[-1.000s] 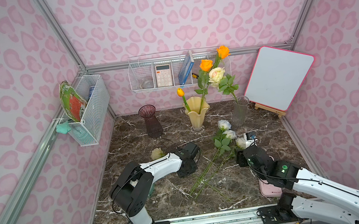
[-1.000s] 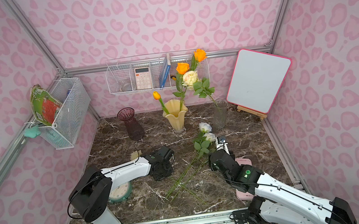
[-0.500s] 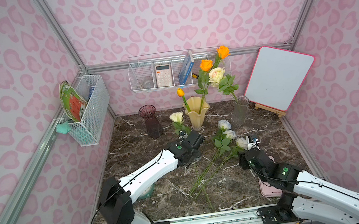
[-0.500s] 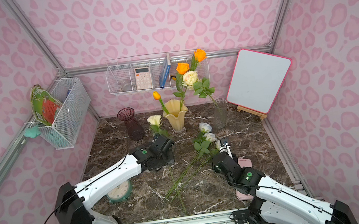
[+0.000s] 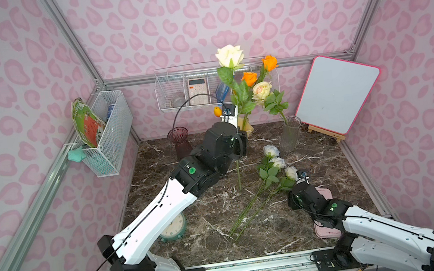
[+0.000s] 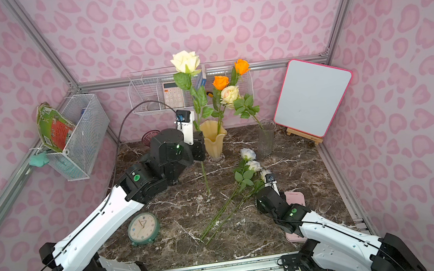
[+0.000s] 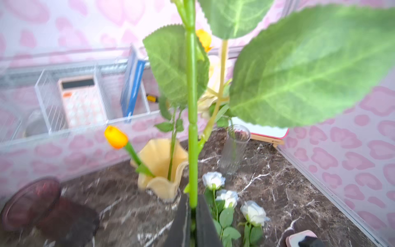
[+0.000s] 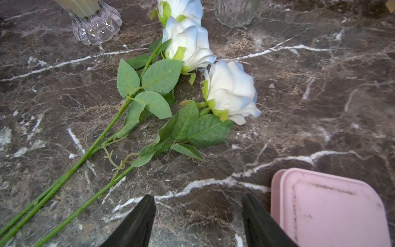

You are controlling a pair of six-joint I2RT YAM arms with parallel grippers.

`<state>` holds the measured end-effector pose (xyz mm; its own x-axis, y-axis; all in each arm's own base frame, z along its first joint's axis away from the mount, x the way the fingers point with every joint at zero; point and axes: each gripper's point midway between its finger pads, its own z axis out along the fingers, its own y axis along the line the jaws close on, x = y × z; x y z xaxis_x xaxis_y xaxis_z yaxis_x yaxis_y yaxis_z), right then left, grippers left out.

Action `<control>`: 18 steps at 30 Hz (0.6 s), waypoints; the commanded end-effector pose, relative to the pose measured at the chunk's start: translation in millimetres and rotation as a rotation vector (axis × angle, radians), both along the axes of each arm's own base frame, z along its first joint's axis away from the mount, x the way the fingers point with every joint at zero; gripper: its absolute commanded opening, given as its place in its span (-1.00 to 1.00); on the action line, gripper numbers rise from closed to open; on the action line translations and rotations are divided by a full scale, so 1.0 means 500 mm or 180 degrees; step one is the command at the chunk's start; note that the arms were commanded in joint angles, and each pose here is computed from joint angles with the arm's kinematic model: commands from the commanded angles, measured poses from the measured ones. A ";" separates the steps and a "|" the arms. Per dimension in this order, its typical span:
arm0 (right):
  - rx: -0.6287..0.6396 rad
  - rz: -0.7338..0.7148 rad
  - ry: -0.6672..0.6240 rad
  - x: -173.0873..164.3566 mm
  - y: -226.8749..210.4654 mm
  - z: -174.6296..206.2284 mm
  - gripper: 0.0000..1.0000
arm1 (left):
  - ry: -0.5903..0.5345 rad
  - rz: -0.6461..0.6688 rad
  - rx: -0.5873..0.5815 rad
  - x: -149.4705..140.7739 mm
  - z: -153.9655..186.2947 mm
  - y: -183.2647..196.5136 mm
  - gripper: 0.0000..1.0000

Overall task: Arrange the flowers in different vases according to their colors
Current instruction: Insert the flower into the vase.

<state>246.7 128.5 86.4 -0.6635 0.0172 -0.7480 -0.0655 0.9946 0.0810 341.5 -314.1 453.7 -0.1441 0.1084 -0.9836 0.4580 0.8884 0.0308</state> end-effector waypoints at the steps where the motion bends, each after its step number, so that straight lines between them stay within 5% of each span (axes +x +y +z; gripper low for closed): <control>1: 0.0086 0.0046 -0.0027 0.010 0.016 -0.002 0.35 | -0.0926 -0.0369 0.0134 0.001 0.117 -0.071 -1.00; 9: 0.0084 0.0095 0.0108 0.023 0.025 -0.037 0.35 | -0.1810 -0.0758 -0.0003 0.029 0.203 -0.202 -1.00; 18: -0.0073 0.0131 0.0338 0.042 0.041 -0.078 0.34 | -0.2088 -0.0995 -0.0340 0.090 0.205 -0.312 -1.00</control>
